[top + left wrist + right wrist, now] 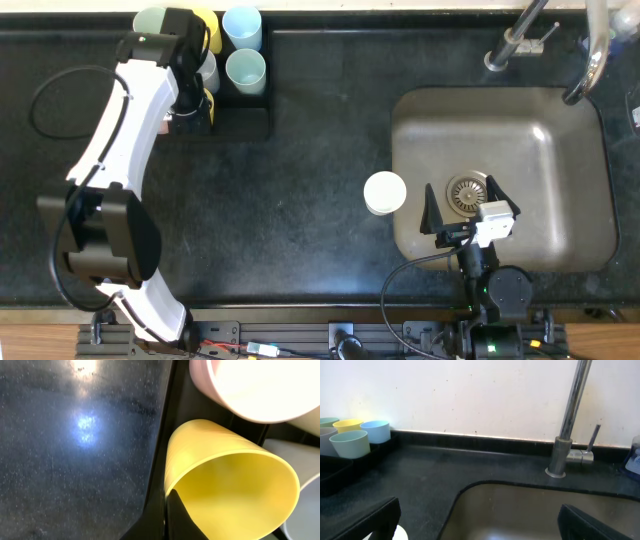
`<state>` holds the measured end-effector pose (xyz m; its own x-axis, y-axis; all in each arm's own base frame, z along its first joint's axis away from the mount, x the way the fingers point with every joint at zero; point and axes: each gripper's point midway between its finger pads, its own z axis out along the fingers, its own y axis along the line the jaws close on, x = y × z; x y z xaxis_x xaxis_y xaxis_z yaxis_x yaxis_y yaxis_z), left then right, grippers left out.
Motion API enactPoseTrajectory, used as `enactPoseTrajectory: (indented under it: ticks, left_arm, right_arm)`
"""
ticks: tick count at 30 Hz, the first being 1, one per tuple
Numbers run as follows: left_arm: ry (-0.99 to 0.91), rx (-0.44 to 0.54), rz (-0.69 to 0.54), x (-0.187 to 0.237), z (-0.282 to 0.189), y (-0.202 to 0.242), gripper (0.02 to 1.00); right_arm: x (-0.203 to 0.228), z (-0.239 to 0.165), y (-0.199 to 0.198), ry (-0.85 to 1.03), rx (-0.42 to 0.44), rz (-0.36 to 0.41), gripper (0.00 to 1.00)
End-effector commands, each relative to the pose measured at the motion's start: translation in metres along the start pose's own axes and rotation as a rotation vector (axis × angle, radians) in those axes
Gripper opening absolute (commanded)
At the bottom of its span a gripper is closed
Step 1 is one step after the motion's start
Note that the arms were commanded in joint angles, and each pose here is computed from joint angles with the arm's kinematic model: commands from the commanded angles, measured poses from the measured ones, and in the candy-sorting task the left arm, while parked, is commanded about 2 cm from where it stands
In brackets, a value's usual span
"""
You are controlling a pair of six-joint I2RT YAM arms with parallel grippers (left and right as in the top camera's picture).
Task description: Store Cups
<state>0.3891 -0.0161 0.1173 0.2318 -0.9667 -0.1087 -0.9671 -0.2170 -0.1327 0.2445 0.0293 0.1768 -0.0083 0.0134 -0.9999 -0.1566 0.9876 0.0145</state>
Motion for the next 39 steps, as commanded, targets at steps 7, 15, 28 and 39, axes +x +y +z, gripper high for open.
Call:
enactPoseTrajectory:
  ticks: [7, 15, 28, 39]
  left_arm:
    - [-0.035, -0.011, -0.028, -0.009, 0.005, 0.002, 0.088]
    - [-0.037, -0.011, -0.027, -0.009, 0.005, 0.002, 0.148]
    - [-0.263, 0.388, 0.177, -0.044, -0.123, -0.006, 0.391]
    - [-0.579, 1.150, 1.000, -0.033, -0.304, -0.032, 0.389]
  right_arm:
    - [0.003, 0.000, -0.002, -0.002, 0.006, -0.004, 0.996]
    - [0.003, 0.000, -0.002, -0.002, 0.006, -0.004, 0.996]
    - [0.003, 0.000, -0.002, -0.002, 0.006, -0.004, 0.993]
    - [0.003, 0.000, -0.002, -0.002, 0.006, -0.004, 0.998]
